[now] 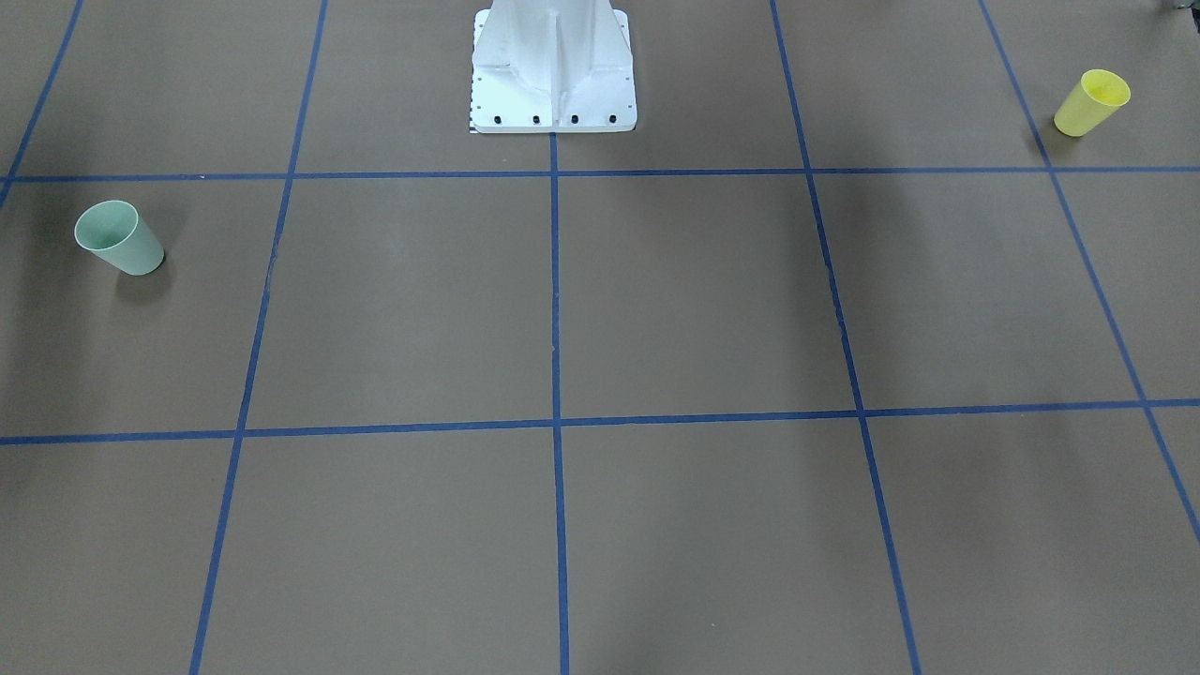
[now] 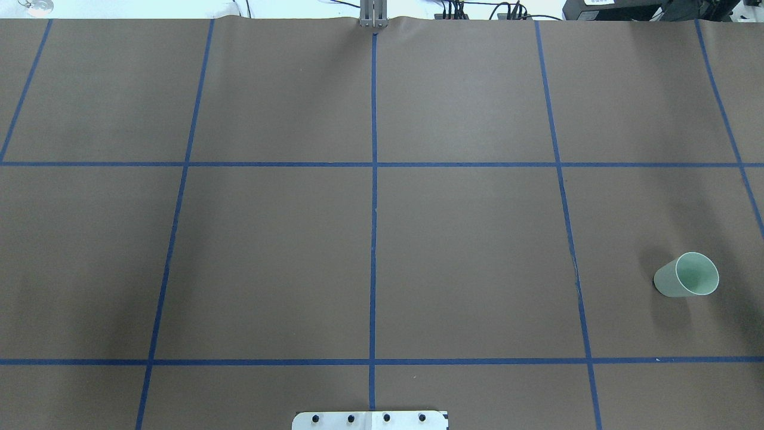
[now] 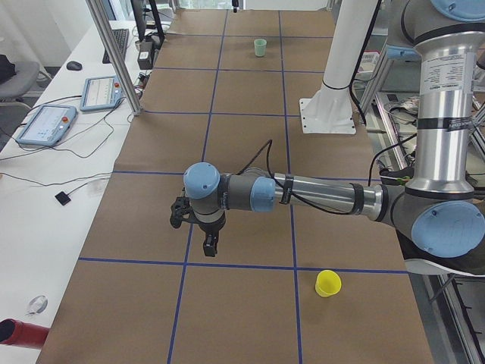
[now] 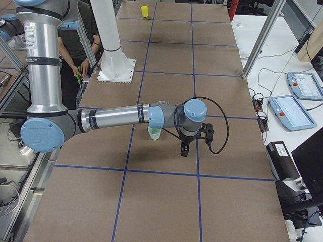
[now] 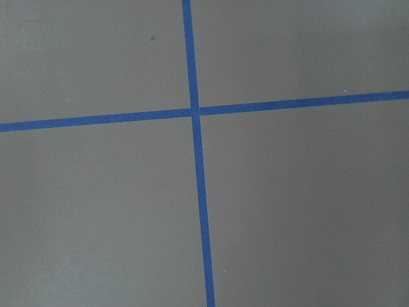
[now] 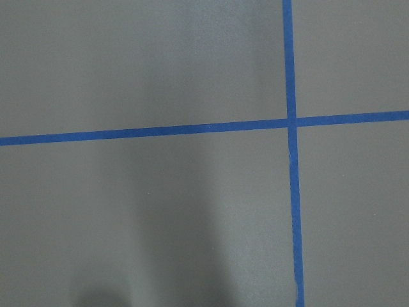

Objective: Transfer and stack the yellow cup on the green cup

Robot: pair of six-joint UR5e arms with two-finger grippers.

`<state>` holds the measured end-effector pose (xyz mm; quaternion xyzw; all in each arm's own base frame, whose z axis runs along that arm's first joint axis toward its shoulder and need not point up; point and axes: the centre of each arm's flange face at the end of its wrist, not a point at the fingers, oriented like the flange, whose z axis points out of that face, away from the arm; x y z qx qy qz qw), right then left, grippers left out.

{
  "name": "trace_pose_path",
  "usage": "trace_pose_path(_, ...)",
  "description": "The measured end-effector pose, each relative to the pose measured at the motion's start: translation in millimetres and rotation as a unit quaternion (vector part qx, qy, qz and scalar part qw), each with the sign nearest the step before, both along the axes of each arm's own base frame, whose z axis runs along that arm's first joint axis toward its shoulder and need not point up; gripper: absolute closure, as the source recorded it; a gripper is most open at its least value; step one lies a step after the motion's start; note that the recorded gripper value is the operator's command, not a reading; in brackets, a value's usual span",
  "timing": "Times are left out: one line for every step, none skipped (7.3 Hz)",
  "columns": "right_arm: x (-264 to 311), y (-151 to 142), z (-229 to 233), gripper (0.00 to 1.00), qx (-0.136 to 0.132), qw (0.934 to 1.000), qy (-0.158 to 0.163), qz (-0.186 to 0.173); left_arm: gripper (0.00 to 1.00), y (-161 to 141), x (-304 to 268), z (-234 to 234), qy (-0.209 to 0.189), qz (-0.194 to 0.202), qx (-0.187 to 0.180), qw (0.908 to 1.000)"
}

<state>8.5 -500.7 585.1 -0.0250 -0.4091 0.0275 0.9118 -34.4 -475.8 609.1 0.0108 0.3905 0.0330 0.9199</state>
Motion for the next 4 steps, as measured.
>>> trace_pose_path(-2, 0, 0, 0.0, 0.0, 1.0, 0.0, -0.001, 0.0, 0, 5, 0, 0.0, -0.014, -0.017, 0.9997)
trace_pose_path(-6, -1, 0, 0.0, 0.0, 1.0, 0.0, -0.005, 0.0, -2, 22, -3, -0.001, -0.038, -0.045, 0.9983)
trace_pose_path(-10, -1, 1, 0.0, -0.001, 1.0, 0.001, -0.009, 0.0, -4, 43, -4, -0.006, -0.062, -0.073, 0.9954)
trace_pose_path(-12, -2, 1, 0.0, -0.002, 0.9999, 0.001, -0.011, 0.0, -6, 65, -5, -0.016, -0.087, -0.098, 0.9912)
